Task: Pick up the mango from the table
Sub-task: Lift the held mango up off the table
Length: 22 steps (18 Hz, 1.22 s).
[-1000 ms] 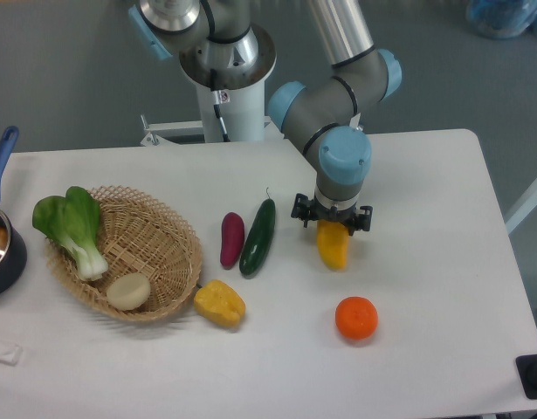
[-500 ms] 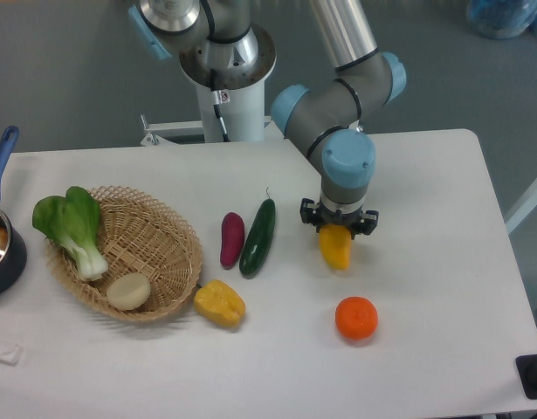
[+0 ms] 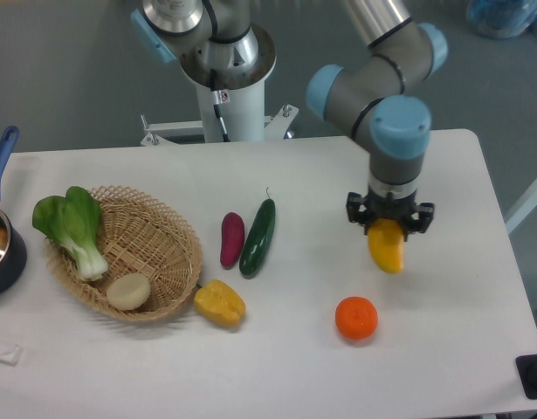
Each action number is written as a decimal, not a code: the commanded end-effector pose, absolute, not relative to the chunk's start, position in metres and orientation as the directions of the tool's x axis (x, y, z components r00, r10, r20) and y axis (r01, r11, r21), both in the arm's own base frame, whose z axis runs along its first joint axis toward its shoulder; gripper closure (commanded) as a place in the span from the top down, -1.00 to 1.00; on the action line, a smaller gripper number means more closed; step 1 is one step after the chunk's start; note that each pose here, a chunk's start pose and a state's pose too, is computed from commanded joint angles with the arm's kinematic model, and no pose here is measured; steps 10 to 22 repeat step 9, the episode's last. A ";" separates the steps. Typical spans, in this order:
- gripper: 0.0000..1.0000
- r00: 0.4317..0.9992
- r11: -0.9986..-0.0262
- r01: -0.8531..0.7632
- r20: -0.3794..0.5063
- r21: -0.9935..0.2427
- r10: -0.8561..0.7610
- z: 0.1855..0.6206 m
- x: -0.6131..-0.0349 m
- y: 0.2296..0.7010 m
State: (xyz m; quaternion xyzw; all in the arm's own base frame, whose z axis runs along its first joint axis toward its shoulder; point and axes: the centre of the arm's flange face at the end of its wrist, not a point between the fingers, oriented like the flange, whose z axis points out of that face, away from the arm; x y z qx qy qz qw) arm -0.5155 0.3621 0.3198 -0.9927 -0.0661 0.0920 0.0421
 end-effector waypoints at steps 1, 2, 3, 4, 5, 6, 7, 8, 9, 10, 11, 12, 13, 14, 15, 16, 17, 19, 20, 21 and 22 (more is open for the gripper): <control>-0.40 0.979 -0.992 0.091 -0.175 -0.087 0.105 0.321 -0.515 0.364; -0.40 0.982 -0.995 0.060 -0.175 -0.080 0.073 0.322 -0.515 0.364; -0.40 0.981 -0.996 0.049 -0.183 -0.080 0.063 0.326 -0.517 0.365; -0.41 0.984 -0.996 0.043 -0.170 -0.073 0.055 0.326 -0.518 0.361; -0.41 0.986 -0.997 0.034 -0.162 -0.067 0.044 0.327 -0.519 0.360; -0.41 0.988 -0.998 0.018 -0.153 -0.065 0.028 0.325 -0.518 0.360; -0.41 0.989 -0.998 -0.001 -0.147 -0.057 0.008 0.321 -0.519 0.355; -0.41 0.990 -0.998 -0.019 -0.144 -0.052 -0.011 0.320 -0.518 0.352; -0.41 0.989 -0.998 -0.030 -0.144 -0.052 -0.022 0.321 -0.517 0.352; -0.41 0.989 -0.998 -0.030 -0.144 -0.052 -0.022 0.321 -0.517 0.352; -0.41 0.989 -0.998 -0.030 -0.144 -0.052 -0.022 0.321 -0.517 0.352; -0.41 0.989 -0.998 -0.030 -0.144 -0.052 -0.022 0.321 -0.517 0.352; -0.41 0.989 -0.998 -0.030 -0.144 -0.052 -0.022 0.321 -0.517 0.352; -0.41 0.989 -0.998 -0.030 -0.144 -0.052 -0.022 0.321 -0.517 0.352; -0.41 0.989 -0.998 -0.030 -0.144 -0.052 -0.022 0.321 -0.517 0.352; -0.41 0.989 -0.998 -0.030 -0.144 -0.052 -0.022 0.321 -0.517 0.352; -0.41 0.989 -0.998 -0.030 -0.144 -0.052 -0.022 0.321 -0.517 0.352; -0.41 0.989 -0.998 -0.030 -0.144 -0.052 -0.022 0.321 -0.517 0.352; -0.41 0.989 -0.998 -0.030 -0.144 -0.052 -0.022 0.321 -0.517 0.352; -0.41 0.989 -0.998 -0.030 -0.144 -0.052 -0.022 0.321 -0.517 0.352; -0.41 0.989 -0.998 -0.030 -0.144 -0.052 -0.022 0.321 -0.517 0.352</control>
